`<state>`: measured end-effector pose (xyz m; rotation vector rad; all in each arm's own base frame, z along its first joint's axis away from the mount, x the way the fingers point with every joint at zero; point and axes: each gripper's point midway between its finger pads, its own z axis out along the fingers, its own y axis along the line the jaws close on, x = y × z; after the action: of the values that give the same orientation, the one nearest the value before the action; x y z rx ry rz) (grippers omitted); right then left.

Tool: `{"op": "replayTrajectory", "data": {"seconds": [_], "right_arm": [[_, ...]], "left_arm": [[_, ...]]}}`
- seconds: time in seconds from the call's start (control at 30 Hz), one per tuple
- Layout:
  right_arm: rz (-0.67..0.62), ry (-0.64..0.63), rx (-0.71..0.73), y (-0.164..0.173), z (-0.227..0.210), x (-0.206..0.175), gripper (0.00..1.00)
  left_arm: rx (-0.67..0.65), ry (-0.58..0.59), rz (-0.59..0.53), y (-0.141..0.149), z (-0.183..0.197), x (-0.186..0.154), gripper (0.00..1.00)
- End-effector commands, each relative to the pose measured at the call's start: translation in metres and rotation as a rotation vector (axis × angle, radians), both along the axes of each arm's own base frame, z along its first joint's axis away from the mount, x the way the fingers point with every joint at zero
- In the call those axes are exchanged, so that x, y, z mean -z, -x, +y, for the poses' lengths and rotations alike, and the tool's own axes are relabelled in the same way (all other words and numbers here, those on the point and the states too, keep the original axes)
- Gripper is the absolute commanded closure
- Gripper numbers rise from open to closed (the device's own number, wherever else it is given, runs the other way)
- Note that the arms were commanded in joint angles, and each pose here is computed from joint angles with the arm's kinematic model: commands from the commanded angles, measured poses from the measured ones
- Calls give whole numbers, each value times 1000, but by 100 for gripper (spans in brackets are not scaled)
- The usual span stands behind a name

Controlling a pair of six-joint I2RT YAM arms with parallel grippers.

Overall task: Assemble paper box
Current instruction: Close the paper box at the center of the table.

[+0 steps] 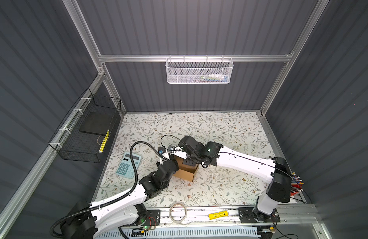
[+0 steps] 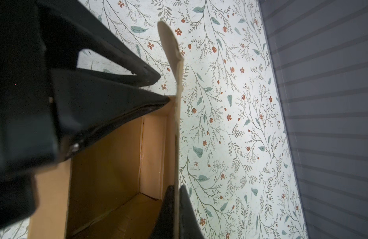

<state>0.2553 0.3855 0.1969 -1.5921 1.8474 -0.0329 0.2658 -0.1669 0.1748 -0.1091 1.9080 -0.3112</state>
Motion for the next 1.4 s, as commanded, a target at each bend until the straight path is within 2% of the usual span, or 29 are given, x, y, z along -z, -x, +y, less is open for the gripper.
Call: {"op": "replayTrajectory", "data": {"seconds": [0.0, 0.23, 0.4, 0.57, 0.63, 1.07, 1.37], "right_arm": [[17, 55, -4, 4, -5, 9, 98], [11, 53, -4, 4, -3, 7, 98], [11, 53, 0, 4, -3, 7, 98], [4, 51, 3, 5, -4, 5, 98], [5, 52, 7, 5, -4, 6, 98], [5, 42, 11, 8, -4, 6, 98], [5, 50, 8, 7, -1, 8, 98]], "left_arm": [[-38, 29, -3, 3, 10, -17, 75], [-57, 97, 67, 24, 32, -21, 75], [-46, 133, 173, 40, 38, -8, 86], [-3, 131, 304, 51, 27, 16, 98], [12, 137, 346, 54, 22, 25, 100], [61, 196, 454, 68, 10, 47, 100], [63, 201, 563, 88, 16, 76, 100]]}}
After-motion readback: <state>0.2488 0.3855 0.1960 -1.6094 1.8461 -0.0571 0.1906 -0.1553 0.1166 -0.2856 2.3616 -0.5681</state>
